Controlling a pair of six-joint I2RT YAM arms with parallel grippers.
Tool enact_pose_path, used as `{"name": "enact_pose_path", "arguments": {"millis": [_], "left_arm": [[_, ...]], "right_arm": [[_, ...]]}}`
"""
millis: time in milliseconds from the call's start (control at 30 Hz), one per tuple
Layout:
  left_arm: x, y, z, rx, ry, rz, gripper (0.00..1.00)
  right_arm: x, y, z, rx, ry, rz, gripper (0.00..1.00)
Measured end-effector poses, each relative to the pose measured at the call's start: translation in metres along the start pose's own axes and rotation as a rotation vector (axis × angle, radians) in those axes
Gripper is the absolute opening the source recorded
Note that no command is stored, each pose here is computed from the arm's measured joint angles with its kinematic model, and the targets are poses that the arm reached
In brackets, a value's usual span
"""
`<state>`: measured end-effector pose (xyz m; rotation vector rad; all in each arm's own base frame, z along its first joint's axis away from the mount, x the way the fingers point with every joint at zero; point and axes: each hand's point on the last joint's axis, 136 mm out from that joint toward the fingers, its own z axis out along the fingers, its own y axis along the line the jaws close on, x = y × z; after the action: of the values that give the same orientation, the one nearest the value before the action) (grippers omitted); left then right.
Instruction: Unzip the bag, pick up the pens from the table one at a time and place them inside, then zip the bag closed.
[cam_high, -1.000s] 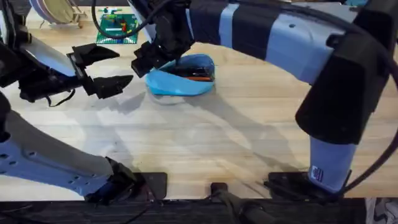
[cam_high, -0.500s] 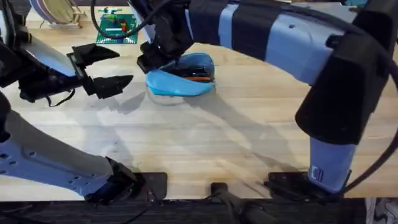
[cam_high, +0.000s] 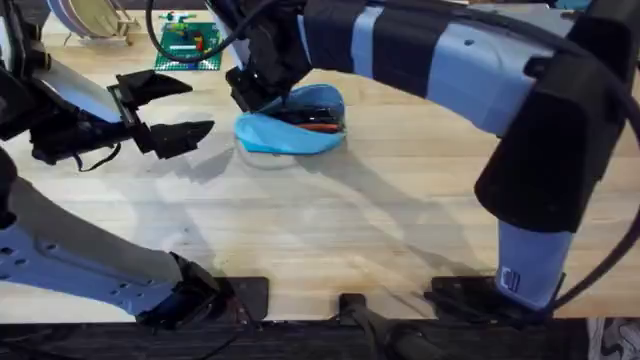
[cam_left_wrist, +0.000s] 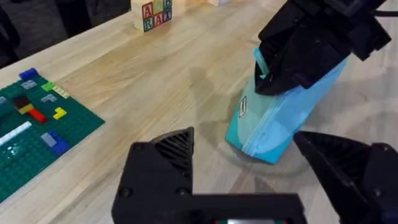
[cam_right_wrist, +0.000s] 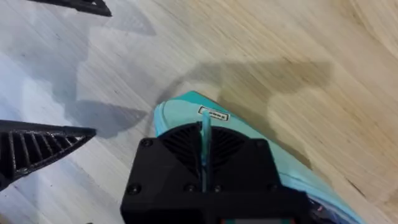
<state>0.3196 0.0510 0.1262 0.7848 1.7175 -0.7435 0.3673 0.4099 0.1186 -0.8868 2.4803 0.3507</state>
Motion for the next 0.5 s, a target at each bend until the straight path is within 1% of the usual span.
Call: {"name": "enact_pose_path", "arguments": {"millis": [233, 500], "left_arm": [[0.0, 0.0, 0.0, 0.0, 0.0, 0.0, 0.993], [-0.0001, 0.0, 0.0, 0.0, 0.0, 0.0, 0.993]], "right_arm": [[-0.0003, 0.0, 0.0001, 0.0, -0.001, 0.0, 0.033], [-0.0074, 0.0011, -0.0006, -0.004, -0.029, 0.0, 0.032]]}}
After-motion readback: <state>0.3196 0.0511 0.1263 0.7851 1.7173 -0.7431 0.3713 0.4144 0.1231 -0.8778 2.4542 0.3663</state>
